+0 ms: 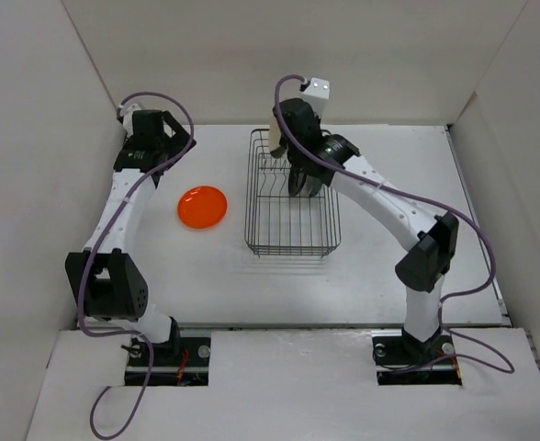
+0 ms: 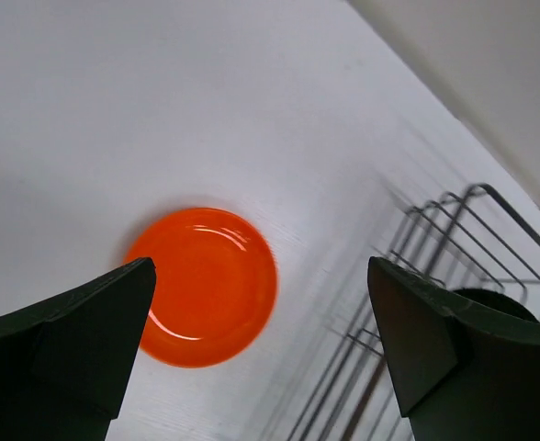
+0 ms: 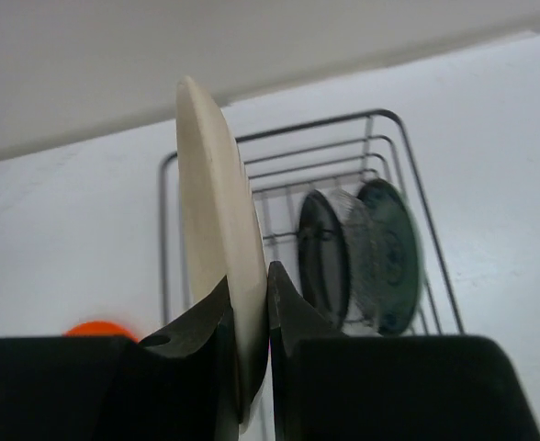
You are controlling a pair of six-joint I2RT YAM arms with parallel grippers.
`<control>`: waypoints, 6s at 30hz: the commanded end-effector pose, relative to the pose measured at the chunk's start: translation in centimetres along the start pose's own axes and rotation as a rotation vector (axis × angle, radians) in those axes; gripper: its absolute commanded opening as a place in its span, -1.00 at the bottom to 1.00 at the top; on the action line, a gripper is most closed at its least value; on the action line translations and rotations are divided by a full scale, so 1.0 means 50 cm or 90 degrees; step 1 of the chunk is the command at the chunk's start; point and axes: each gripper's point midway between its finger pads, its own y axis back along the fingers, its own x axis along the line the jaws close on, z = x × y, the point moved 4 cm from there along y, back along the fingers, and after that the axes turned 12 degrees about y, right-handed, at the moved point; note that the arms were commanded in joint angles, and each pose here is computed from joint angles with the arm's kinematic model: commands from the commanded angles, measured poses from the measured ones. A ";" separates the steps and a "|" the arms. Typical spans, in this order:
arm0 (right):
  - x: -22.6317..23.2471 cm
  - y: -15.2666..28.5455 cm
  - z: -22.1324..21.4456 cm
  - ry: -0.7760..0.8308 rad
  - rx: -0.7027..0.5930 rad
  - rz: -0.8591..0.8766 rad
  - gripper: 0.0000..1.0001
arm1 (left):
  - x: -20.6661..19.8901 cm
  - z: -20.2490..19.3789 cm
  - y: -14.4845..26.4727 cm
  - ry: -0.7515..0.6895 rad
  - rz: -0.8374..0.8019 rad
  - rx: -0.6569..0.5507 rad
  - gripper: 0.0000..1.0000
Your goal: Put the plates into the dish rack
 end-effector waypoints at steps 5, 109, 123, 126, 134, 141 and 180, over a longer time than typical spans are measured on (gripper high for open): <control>-0.072 -0.019 -0.067 0.037 0.039 -0.208 -1.00 | 0.097 0.082 -0.015 0.038 0.151 -0.073 1.00; -0.095 0.334 0.142 0.068 -0.224 0.335 1.00 | 0.342 -0.259 -0.166 0.279 0.198 0.159 -1.00; -0.017 0.310 0.109 0.110 -0.247 0.561 1.00 | 0.048 -0.012 0.111 0.060 -0.184 -0.044 -1.00; -0.013 0.277 0.123 0.118 -0.264 0.572 1.00 | -0.002 0.002 0.184 0.000 -0.286 -0.049 -1.00; 0.042 0.214 0.136 0.086 -0.245 0.696 1.00 | -0.062 -0.025 0.318 -0.061 -0.523 -0.021 -1.00; 0.083 0.180 0.103 0.059 -0.205 0.751 1.00 | -0.086 -0.045 0.347 -0.058 -0.625 0.021 -1.00; -0.043 -0.018 -0.036 0.049 0.016 -0.182 -1.00 | 0.101 0.017 0.145 0.129 -0.212 -0.050 1.00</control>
